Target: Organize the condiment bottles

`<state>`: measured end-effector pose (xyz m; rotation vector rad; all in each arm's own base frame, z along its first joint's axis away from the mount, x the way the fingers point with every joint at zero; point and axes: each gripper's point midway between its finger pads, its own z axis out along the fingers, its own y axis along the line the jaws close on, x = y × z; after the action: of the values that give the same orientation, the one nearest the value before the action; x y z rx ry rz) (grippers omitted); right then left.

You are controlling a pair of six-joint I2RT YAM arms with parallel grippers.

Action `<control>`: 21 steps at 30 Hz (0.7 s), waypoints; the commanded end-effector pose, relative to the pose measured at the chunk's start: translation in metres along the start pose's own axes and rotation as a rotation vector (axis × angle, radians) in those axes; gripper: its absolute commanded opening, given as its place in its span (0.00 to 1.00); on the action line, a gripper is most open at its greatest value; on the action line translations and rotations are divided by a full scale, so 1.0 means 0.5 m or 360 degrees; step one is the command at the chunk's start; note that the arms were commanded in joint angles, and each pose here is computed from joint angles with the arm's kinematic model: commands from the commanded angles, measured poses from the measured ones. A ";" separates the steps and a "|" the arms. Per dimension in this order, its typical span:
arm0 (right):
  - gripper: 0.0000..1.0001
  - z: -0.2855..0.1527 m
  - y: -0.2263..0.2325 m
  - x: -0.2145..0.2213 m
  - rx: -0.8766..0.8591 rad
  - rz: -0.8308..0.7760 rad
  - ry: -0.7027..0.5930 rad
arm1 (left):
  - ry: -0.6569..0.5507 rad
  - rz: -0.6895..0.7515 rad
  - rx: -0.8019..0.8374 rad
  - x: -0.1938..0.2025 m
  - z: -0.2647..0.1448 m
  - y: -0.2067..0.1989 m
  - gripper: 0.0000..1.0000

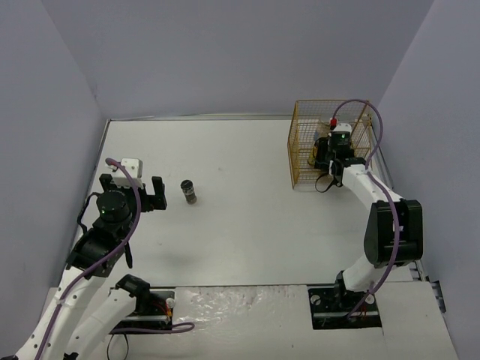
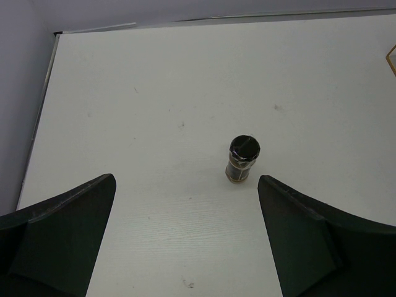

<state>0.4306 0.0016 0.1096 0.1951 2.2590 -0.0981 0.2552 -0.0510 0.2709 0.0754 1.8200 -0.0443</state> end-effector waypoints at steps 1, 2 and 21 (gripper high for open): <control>0.65 -0.032 0.013 -0.071 -0.0068 0.0057 -0.0181 | -0.0114 -0.0041 0.0017 -0.053 -0.007 -0.005 0.97; 0.69 -0.043 0.018 -0.080 -0.0091 0.0055 -0.0192 | -0.0112 -0.0039 0.0016 -0.052 -0.007 -0.005 0.97; 1.00 -0.394 0.537 -0.110 -0.1365 -0.0719 -0.0568 | -0.0103 -0.0033 0.0009 -0.051 -0.005 -0.003 0.97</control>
<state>0.3701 0.2198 0.2852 -0.4993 1.8434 0.4395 0.2551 -0.0510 0.2709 0.0754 1.8198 -0.0445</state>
